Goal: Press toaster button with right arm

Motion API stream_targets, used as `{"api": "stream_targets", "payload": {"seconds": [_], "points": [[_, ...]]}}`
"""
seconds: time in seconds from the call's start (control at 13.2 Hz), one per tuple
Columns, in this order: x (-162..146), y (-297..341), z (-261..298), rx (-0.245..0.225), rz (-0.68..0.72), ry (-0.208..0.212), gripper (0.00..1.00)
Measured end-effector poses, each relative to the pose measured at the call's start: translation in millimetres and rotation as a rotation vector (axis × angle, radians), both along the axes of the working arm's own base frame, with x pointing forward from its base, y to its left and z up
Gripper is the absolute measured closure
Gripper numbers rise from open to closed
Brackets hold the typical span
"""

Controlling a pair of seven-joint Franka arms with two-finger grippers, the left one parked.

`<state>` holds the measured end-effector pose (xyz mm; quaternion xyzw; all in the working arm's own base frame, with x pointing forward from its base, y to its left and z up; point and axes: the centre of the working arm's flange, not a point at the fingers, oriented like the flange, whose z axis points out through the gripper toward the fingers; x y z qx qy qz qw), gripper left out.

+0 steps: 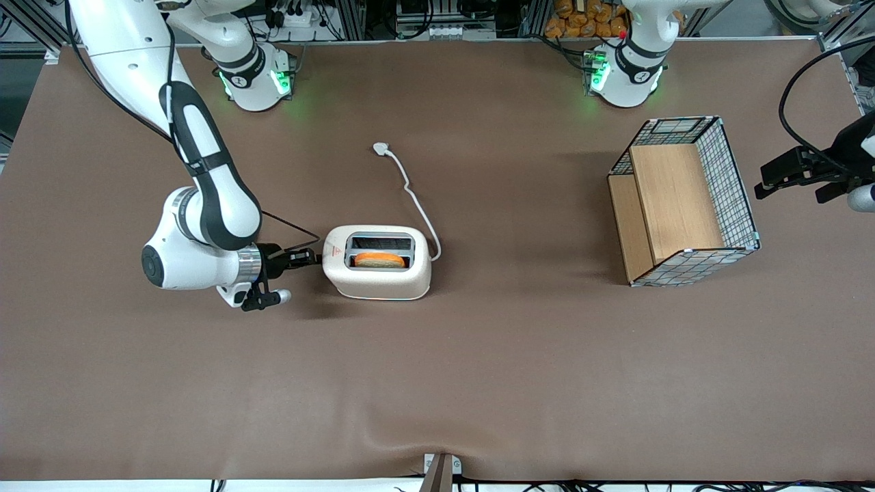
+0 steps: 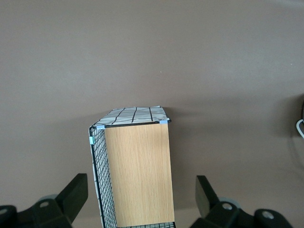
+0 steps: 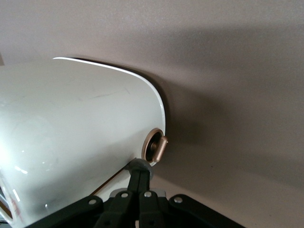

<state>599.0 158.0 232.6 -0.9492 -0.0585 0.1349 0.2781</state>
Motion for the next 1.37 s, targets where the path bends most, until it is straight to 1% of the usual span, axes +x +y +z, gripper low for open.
{"api": "stream_targets", "payload": {"seconds": [0.15,0.23,0.38,0.46,0.53,0.68,0.76,0.84,0.91,1.06,1.37], "points": [[0.6,-1.0,2.3,0.004,-0.002,0.001,0.99],[0.6,-2.6,4.4,0.01,-0.001,0.007,0.93],[3.4,-15.2,9.9,0.022,-0.013,0.019,0.74],[5.9,-26.3,13.9,0.027,-0.026,0.02,0.62],[8.5,-37.3,18.8,0.032,-0.039,0.016,0.52],[13.0,-52.8,31.9,0.043,-0.054,-0.001,0.28],[14.9,-58.3,40.2,0.046,-0.059,-0.01,0.19],[16.6,-64.3,49.0,0.047,-0.059,-0.018,0.07],[18.1,-71.3,57.0,0.04,-0.056,-0.025,0.0],[20.8,-90.2,73.7,-0.002,-0.042,-0.048,0.0],[16.9,-131.1,127.8,-0.123,0.013,-0.106,0.0]]}}
